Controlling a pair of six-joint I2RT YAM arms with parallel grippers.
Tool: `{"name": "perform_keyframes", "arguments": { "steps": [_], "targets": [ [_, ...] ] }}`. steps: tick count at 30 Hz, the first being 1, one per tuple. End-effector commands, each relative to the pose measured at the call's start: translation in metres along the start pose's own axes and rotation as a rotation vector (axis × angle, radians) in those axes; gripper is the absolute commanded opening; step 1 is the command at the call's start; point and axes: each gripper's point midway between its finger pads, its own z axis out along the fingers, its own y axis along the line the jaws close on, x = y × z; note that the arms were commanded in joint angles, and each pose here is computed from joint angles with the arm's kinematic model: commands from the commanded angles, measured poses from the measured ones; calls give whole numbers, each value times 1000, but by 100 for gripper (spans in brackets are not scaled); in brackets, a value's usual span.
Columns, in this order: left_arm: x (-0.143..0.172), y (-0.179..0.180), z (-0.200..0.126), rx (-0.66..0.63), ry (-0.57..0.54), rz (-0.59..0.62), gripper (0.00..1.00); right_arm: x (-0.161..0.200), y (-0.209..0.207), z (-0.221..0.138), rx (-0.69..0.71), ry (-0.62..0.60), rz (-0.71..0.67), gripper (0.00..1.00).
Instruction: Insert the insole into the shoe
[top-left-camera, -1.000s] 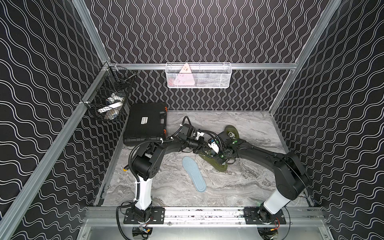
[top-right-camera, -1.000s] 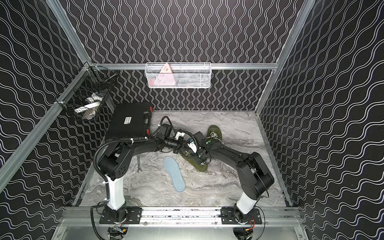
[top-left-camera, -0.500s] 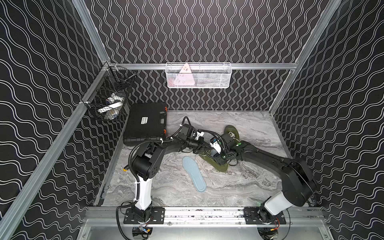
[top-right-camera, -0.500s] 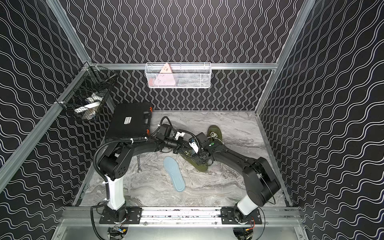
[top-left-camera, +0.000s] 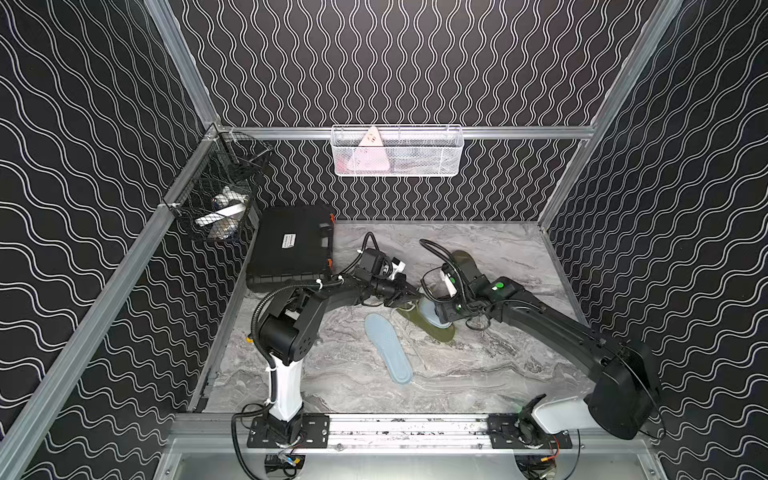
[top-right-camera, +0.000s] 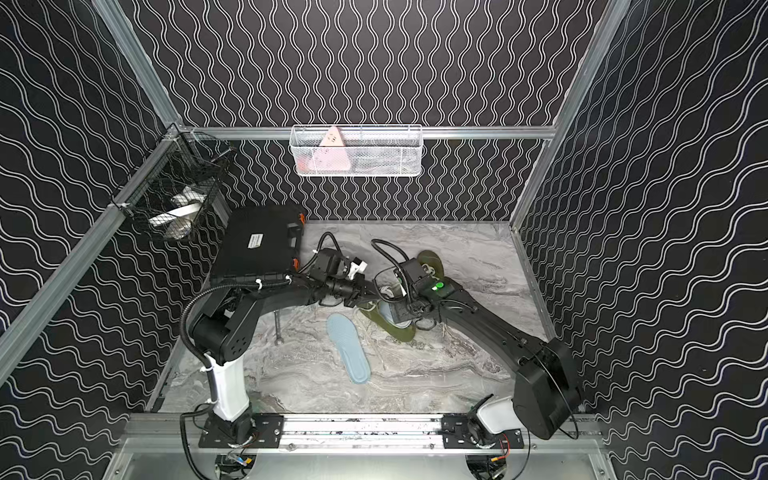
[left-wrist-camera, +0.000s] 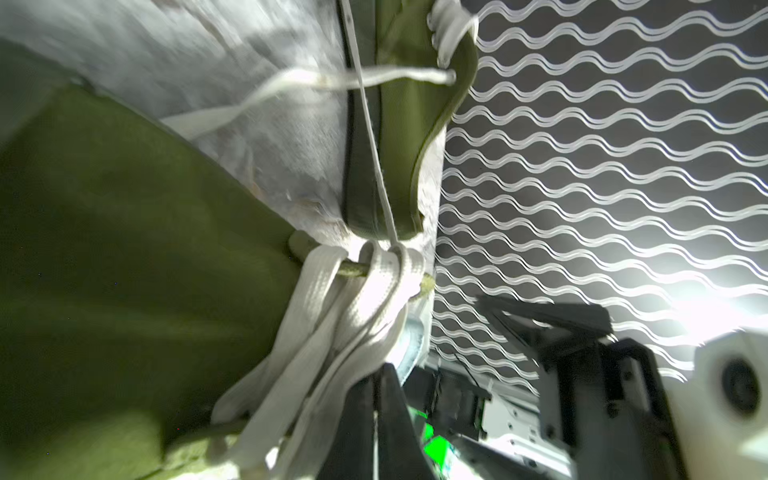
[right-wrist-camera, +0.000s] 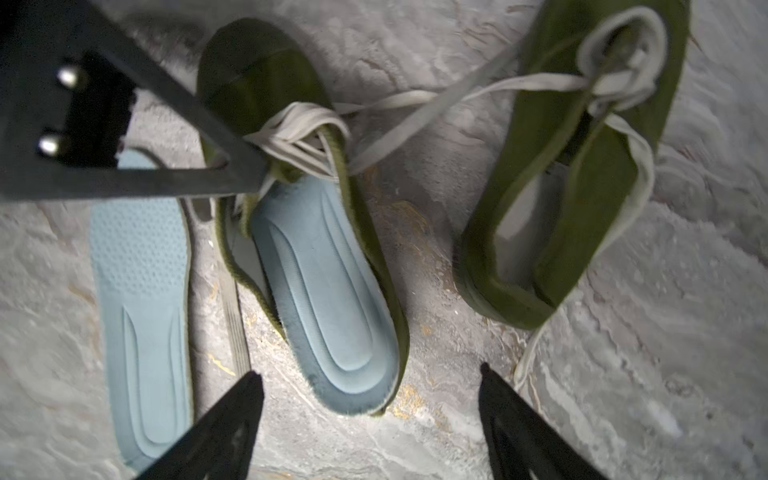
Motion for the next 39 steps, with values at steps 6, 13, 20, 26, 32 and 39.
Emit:
{"name": "perform_keyframes", "arguments": {
  "steps": [6, 13, 20, 26, 32, 39],
  "targets": [
    [-10, 2, 0, -17, -103, -17, 0, 7, 3, 8, -12, 23, 469, 64],
    [-9, 2, 1, -18, -94, -16, 0, 20, 1, 23, 1, 39, 554, 54],
    [-8, 1, 1, -22, -90, -12, 0, 30, 2, 33, -13, 46, 584, 49],
    [-6, 0, 3, -24, -84, -6, 0, 25, 5, 37, -27, 39, 568, 33],
    [-2, 0, 7, -25, -77, -7, 0, 18, 11, 36, -52, 37, 556, 8],
    [2, -1, 9, -22, -73, -7, 0, 15, 10, 45, 1, 51, 534, 0]
  ]
}}
